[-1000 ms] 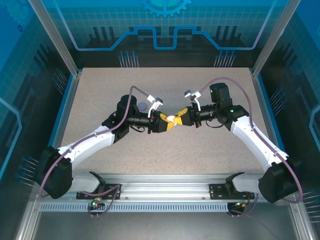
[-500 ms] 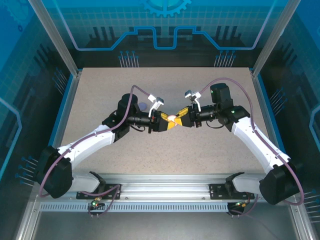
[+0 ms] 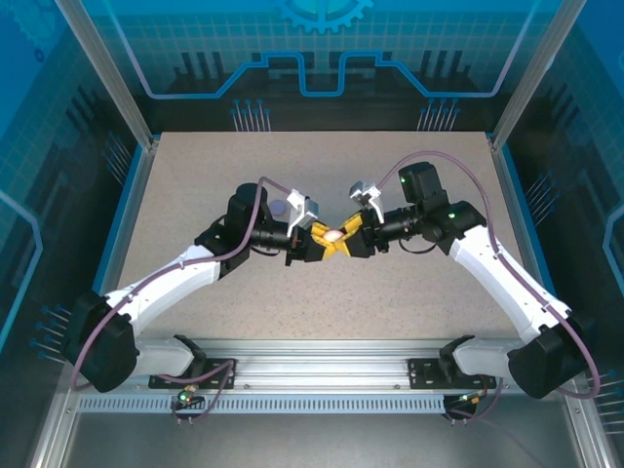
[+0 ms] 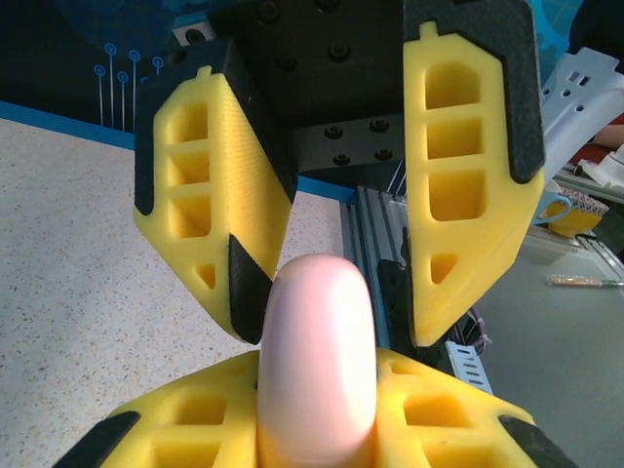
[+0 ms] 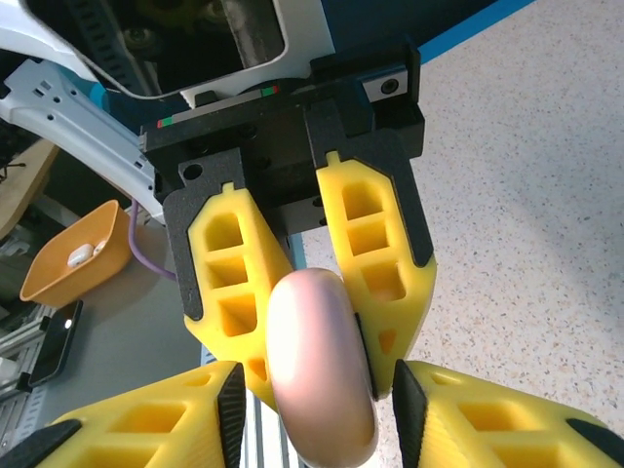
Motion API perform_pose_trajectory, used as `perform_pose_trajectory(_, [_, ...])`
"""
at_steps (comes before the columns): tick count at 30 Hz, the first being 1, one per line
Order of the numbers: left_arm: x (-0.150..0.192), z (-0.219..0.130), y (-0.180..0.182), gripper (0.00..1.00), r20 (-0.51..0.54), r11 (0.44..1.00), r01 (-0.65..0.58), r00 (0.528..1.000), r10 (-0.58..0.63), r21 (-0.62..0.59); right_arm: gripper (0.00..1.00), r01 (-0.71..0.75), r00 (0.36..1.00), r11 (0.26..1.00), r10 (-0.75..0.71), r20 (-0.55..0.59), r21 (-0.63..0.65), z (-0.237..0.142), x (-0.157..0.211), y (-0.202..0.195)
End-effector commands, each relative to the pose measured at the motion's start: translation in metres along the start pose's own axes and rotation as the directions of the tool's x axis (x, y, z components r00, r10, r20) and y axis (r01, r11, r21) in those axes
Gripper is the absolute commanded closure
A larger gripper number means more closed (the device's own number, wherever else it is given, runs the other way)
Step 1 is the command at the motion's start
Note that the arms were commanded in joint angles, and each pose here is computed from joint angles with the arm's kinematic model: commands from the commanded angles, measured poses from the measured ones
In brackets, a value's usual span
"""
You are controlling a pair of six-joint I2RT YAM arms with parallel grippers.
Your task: Insert the wireless bluetooth earbuds into the charging case
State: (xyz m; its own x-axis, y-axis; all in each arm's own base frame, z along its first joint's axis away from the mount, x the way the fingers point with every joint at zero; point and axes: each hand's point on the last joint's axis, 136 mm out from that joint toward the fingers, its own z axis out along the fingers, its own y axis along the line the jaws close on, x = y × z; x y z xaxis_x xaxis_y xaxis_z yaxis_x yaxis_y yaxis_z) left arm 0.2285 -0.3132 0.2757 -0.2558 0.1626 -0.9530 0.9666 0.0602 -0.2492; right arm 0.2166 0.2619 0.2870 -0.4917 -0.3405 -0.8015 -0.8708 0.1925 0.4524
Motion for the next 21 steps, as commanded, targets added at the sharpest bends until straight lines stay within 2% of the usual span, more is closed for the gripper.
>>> perform_pose_trajectory(1, [-0.014,-0.003,-0.018,0.93,0.015,0.994,-0.100,0.995,0.099,0.048,0.54,0.015,0.999,0.999,-0.014,-0.029,0.030,0.001,-0.002,-0.001])
perform_pose_trajectory(21, [-0.009,-0.002,-0.031,0.93,-0.007,0.986,-0.138,0.990,0.139,0.092,0.53,-0.011,0.999,0.979,0.017,-0.028,0.203,-0.003,-0.007,-0.032])
